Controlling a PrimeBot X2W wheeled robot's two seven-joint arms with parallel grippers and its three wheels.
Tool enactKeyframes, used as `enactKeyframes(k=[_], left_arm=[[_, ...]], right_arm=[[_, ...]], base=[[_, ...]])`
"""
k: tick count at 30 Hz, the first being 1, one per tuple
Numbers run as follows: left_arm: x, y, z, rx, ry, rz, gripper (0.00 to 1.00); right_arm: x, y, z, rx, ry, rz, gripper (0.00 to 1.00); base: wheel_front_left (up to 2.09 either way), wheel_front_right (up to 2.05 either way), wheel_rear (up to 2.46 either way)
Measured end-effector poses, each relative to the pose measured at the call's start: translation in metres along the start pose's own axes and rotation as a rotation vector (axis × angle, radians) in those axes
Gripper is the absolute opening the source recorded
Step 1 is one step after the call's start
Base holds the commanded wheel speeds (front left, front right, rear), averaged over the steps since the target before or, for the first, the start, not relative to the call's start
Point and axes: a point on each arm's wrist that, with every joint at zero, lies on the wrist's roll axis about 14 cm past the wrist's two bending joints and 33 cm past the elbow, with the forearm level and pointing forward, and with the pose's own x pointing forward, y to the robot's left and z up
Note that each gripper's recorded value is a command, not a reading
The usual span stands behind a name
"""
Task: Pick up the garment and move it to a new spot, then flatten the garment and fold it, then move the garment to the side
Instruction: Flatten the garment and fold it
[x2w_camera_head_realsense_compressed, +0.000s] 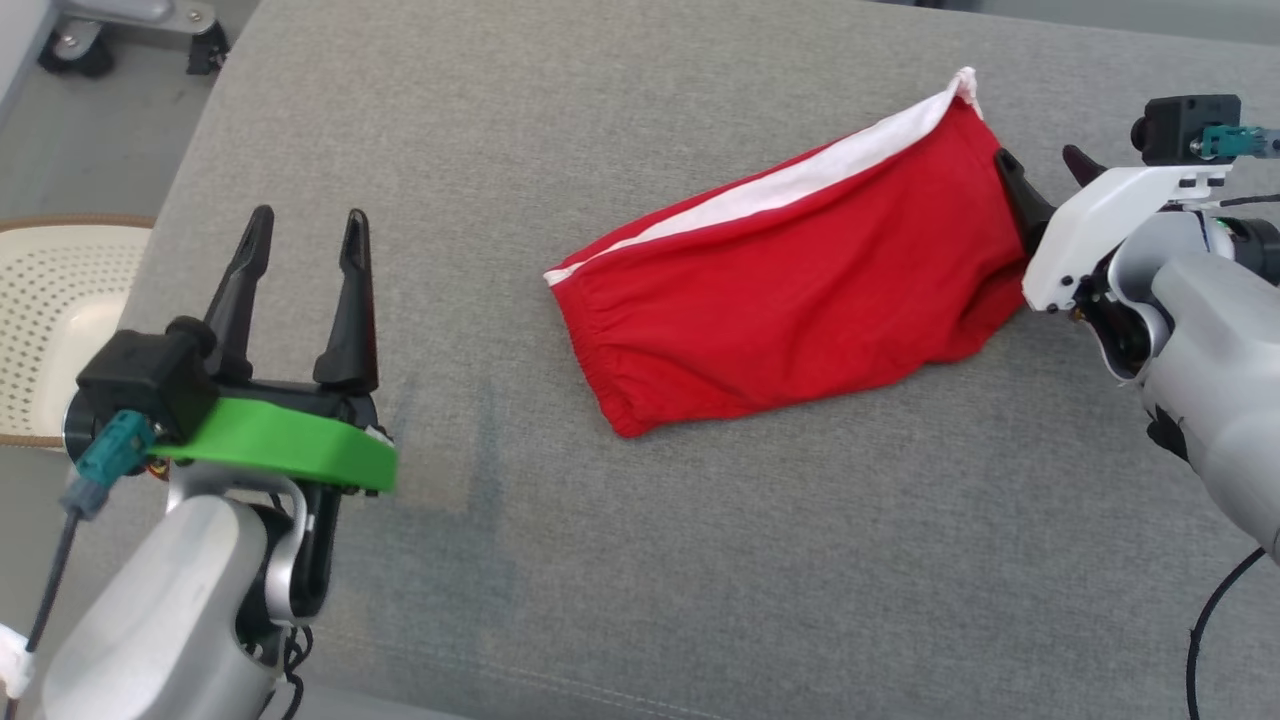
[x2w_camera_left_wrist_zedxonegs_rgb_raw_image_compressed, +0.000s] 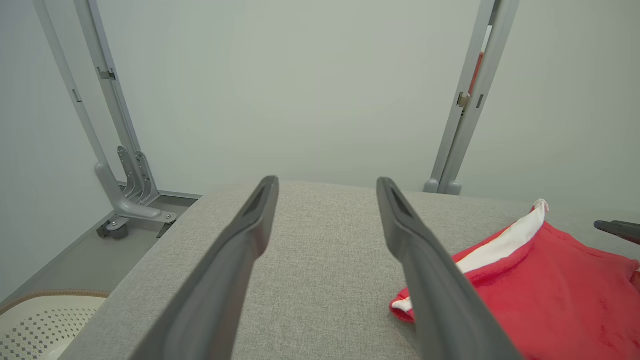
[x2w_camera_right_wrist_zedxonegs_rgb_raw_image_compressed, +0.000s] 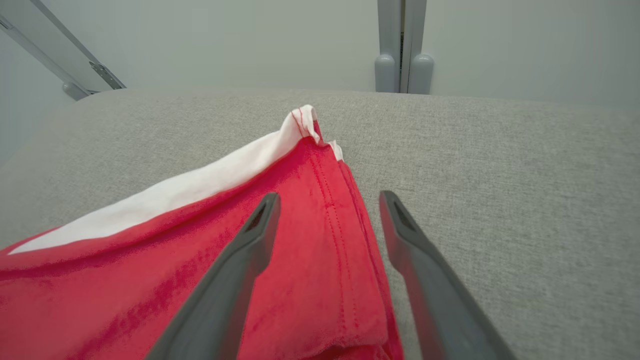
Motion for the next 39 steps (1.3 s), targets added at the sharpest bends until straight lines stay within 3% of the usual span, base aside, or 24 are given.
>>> enactKeyframes(k=[7, 15, 20, 21, 22, 23, 24, 39], left_arm=[[-0.027, -0.001, -0.006, -0.061, -0.009, 0.053, 1.00], [-0.041, 0.008, -0.021, -0.099, 0.014, 0.110, 1.00], [-0.042, 0.004, -0.030, -0.113, 0.025, 0.106, 1.00], [-0.042, 0.003, -0.031, -0.111, 0.026, 0.103, 1.00], [-0.041, 0.002, -0.032, -0.108, 0.027, 0.101, 1.00], [-0.041, 0.001, -0.033, -0.111, 0.026, 0.098, 1.00], [-0.040, 0.001, -0.034, -0.112, 0.026, 0.097, 1.00], [-0.045, -0.001, -0.043, -0.122, 0.034, 0.086, 1.00]], right_arm=[[0.018, -0.001, -0.023, -0.007, 0.164, -0.030, 1.00], [0.019, 0.000, -0.063, -0.032, 0.471, -0.027, 1.00], [0.012, -0.006, -0.067, -0.010, 0.540, -0.040, 1.00], [0.011, -0.006, -0.067, -0.008, 0.540, -0.041, 0.80], [0.010, -0.006, -0.067, -0.003, 0.539, -0.042, 0.43], [0.010, -0.007, -0.067, 0.004, 0.536, -0.044, 0.12], [0.009, -0.008, -0.067, 0.006, 0.528, -0.046, 0.00], [-0.006, -0.025, -0.039, 0.042, 0.295, -0.106, 0.00]], base=[[0.00, 0.00, 0.00], [0.00, 0.00, 0.00], [0.00, 0.00, 0.00], [0.00, 0.00, 0.00], [0.00, 0.00, 0.00], [0.00, 0.00, 0.00], [0.00, 0.00, 0.00], [0.00, 0.00, 0.00]])
